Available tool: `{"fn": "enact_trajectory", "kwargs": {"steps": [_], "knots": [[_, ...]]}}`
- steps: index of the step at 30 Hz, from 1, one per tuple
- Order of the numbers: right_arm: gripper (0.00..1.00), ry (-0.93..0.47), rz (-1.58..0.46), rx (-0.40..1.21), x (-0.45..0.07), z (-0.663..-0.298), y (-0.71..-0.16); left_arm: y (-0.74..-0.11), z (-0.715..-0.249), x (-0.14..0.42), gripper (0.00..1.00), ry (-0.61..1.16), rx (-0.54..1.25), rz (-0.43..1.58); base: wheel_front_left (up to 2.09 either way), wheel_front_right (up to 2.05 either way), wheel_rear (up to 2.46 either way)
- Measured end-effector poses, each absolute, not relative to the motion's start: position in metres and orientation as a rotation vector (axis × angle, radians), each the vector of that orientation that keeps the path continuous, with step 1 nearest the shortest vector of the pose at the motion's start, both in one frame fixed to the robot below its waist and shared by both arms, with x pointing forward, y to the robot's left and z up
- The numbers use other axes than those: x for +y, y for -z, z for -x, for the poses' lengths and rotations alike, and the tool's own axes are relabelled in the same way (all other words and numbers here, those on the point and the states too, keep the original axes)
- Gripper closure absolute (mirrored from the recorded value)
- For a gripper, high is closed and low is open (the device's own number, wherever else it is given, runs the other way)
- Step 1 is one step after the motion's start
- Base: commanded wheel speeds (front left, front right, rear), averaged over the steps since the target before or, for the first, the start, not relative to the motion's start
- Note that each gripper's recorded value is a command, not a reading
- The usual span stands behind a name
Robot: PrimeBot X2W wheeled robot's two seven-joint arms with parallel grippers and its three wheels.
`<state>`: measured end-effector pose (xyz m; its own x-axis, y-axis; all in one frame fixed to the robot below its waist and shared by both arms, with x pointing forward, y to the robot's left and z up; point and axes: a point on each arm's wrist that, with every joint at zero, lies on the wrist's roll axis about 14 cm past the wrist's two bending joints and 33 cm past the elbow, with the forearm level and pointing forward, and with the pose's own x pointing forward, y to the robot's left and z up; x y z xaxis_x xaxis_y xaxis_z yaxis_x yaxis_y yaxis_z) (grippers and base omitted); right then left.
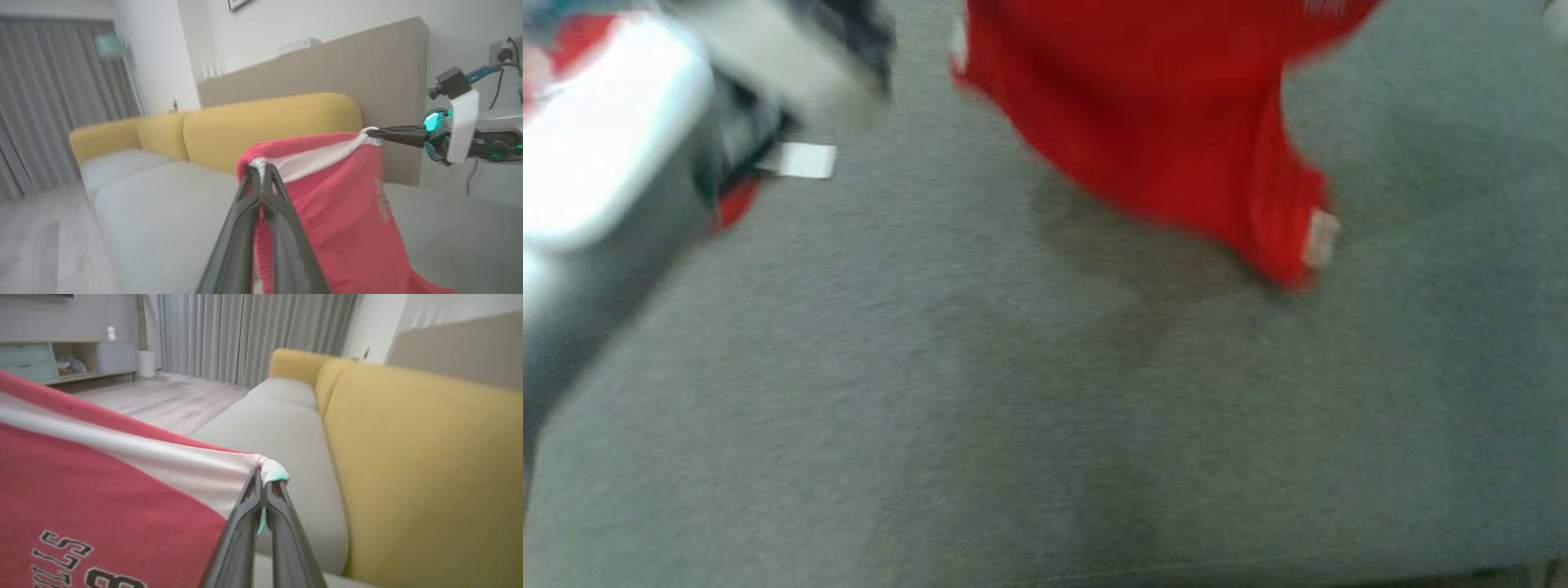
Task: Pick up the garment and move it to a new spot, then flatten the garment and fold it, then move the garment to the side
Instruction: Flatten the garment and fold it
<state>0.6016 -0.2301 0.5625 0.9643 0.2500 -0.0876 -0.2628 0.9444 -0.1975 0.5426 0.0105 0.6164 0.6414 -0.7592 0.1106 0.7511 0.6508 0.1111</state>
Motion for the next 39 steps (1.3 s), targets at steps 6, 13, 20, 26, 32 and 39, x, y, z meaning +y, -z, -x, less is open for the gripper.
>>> {"fn": "enact_trajectory", "kwargs": {"steps": [6,13,20,26,32,39], "knots": [[1.0,-0.082,0.285,-0.218,-0.29,-0.621,-0.687,-0.705,-0.597,-0.039,1.0,0.866,-0.475,-0.099,0.0,0.0,0.0],[1.0,-0.02,0.409,-0.281,-0.323,-0.617,-0.717,-0.718,-0.608,-0.089,1.0,0.952,-0.593,-0.025,0.0,0.0,0.0],[1.0,-0.15,0.405,0.0,-0.305,-0.589,-0.569,-0.55,-0.56,-0.106,1.0,1.105,-0.276,-0.048,0.0,0.0,0.0],[1.0,-0.093,0.26,0.111,-0.317,-0.528,-0.498,-0.454,-0.484,-0.079,1.0,1.109,0.012,0.045,0.0,0.0,0.0],[1.0,-0.026,0.133,0.136,-0.307,-0.433,-0.468,-0.418,-0.397,-0.049,1.0,1.05,0.203,0.141,0.0,0.0,0.0],[1.0,-0.004,0.096,0.212,-0.278,-0.327,-0.484,-0.43,-0.321,-0.008,1.0,0.903,0.259,0.186,0.0,0.0,0.0]]}}
